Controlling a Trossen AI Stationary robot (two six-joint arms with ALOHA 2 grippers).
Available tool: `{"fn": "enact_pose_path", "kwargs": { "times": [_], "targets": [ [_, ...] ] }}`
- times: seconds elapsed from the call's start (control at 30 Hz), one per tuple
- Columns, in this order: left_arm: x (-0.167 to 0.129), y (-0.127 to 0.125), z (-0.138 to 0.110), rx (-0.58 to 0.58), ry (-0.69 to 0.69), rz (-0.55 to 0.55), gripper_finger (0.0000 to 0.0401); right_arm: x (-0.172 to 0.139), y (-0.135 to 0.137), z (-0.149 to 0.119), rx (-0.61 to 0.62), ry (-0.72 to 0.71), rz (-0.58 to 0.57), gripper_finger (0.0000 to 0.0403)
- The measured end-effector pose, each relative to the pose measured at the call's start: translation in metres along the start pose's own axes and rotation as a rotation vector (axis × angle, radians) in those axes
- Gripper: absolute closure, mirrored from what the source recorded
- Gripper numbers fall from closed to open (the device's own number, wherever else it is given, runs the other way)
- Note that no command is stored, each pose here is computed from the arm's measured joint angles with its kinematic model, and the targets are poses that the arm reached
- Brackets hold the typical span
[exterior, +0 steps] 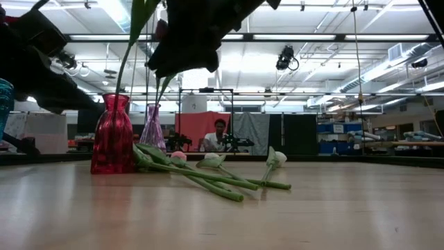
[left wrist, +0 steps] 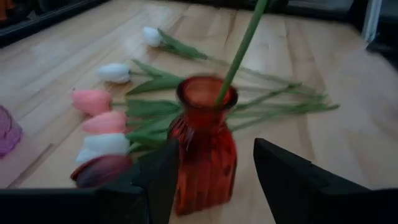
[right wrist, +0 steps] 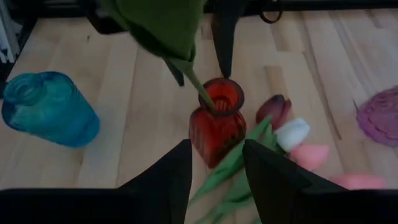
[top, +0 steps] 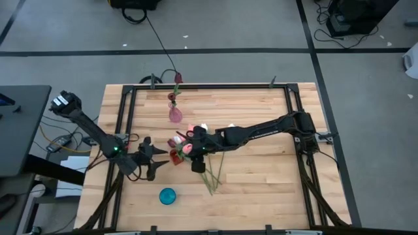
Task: Sort flowers into vase by color
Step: Put the right pink flower into the red vase
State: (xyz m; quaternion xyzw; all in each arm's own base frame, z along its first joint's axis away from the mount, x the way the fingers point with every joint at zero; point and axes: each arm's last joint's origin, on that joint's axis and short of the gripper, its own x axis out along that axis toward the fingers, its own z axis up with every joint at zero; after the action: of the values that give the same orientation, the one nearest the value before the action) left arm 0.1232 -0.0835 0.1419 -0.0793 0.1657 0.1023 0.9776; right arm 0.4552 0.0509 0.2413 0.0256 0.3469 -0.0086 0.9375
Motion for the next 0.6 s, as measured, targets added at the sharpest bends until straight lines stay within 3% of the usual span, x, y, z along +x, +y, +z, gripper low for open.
{"fn": "enact_pose_path", "kwargs": {
  "times": [0.13,0.4,0.6],
  "targets": [
    [-0.002,0.001,0.004,0.0,-0.019,-0.013,0.0187,-0.005,-0.001,-0.005,0.011,0.048,-0.016,0.0247],
    [-0.007,0.003,0.008,-0.019,-0.027,-0.039,0.0187,0.011,-0.004,-0.044,0.095,0.141,-0.043,0.0247],
    [-0.008,0.003,0.012,-0.051,-0.047,-0.055,0.0187,0.023,0.014,-0.069,0.145,0.046,-0.004,0.0248]
  ]
}}
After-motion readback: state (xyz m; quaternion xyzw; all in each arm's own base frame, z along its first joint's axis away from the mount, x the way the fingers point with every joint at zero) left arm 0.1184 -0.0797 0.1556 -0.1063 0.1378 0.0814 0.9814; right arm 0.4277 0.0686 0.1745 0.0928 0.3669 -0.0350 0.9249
